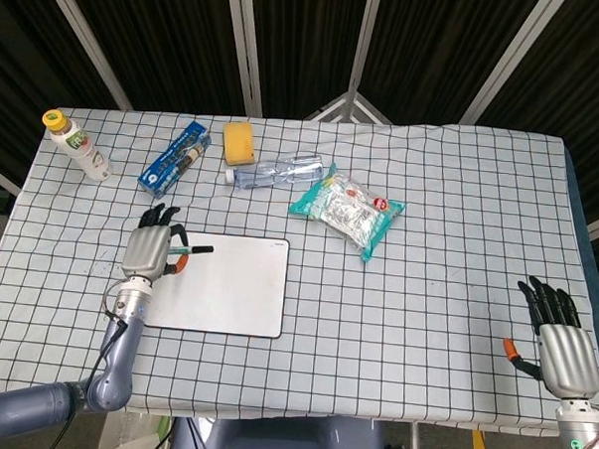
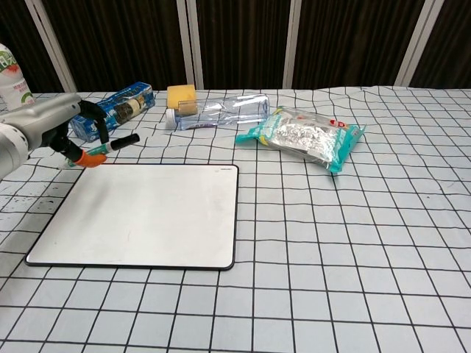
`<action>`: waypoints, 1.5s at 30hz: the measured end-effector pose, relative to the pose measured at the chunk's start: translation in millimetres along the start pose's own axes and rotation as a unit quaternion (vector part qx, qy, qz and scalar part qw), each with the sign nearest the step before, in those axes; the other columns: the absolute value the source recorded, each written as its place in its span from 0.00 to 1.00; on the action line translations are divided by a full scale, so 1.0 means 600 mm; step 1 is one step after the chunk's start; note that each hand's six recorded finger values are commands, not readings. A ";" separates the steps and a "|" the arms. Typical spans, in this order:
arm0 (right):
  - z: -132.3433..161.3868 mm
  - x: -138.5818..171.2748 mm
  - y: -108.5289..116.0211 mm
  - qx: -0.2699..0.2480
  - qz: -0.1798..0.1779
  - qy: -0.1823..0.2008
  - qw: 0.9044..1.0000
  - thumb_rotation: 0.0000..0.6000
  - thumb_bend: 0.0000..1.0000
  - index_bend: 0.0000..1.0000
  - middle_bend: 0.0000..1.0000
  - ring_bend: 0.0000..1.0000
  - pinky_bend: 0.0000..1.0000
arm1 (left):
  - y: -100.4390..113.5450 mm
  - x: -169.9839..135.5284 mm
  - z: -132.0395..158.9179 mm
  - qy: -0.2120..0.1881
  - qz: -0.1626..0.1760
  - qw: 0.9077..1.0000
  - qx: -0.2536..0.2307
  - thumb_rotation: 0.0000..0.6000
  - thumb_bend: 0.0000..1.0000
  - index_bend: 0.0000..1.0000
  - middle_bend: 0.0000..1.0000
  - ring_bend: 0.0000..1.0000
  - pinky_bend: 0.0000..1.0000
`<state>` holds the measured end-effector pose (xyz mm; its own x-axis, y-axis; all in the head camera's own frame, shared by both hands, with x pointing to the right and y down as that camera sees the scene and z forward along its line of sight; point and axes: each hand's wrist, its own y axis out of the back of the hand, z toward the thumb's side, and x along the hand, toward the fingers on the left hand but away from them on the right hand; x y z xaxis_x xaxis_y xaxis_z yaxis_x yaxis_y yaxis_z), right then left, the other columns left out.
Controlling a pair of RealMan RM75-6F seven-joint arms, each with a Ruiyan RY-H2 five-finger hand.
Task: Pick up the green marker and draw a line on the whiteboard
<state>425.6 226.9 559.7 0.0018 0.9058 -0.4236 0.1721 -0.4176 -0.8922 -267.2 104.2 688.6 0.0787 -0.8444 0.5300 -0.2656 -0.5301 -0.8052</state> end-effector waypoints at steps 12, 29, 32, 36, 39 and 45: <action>-0.003 -0.003 0.004 0.006 -0.009 0.003 1.000 1.00 0.35 0.00 0.00 0.00 0.00 | -0.037 -0.021 0.086 -0.132 -0.036 0.962 -0.237 1.00 0.59 0.70 0.14 0.01 0.08; -0.004 -0.004 0.006 0.002 -0.013 0.003 1.000 1.00 0.35 0.00 0.00 0.00 0.00 | -0.116 -0.032 0.123 -0.169 -0.082 0.939 -0.288 1.00 0.58 0.71 0.16 0.02 0.09; -0.004 -0.004 0.006 0.001 -0.013 0.002 1.000 1.00 0.35 0.00 0.00 0.00 0.00 | -0.118 -0.031 0.122 -0.170 -0.083 0.940 -0.284 1.00 0.58 0.71 0.16 0.02 0.09; -0.004 -0.003 0.006 0.002 -0.014 0.003 1.000 1.00 0.35 0.00 0.00 0.00 0.00 | -0.121 -0.030 0.122 -0.169 -0.085 0.941 -0.282 1.00 0.58 0.71 0.16 0.02 0.09; -0.004 -0.003 0.006 0.002 -0.014 0.002 1.000 1.00 0.35 0.00 0.00 0.00 0.00 | -0.122 -0.027 0.121 -0.170 -0.085 0.942 -0.275 1.00 0.58 0.71 0.16 0.02 0.09; -0.004 -0.003 0.005 0.002 -0.013 0.002 1.000 1.00 0.35 0.00 0.00 0.00 0.00 | -0.119 -0.013 0.109 -0.167 -0.079 0.948 -0.260 1.00 0.58 0.71 0.16 0.02 0.09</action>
<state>428.2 224.0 558.0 0.0017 0.9165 -0.4001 0.1680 -0.3946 -0.9033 -186.3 143.7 724.4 0.4339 -0.7808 0.4496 -0.6553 -0.6159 -0.4372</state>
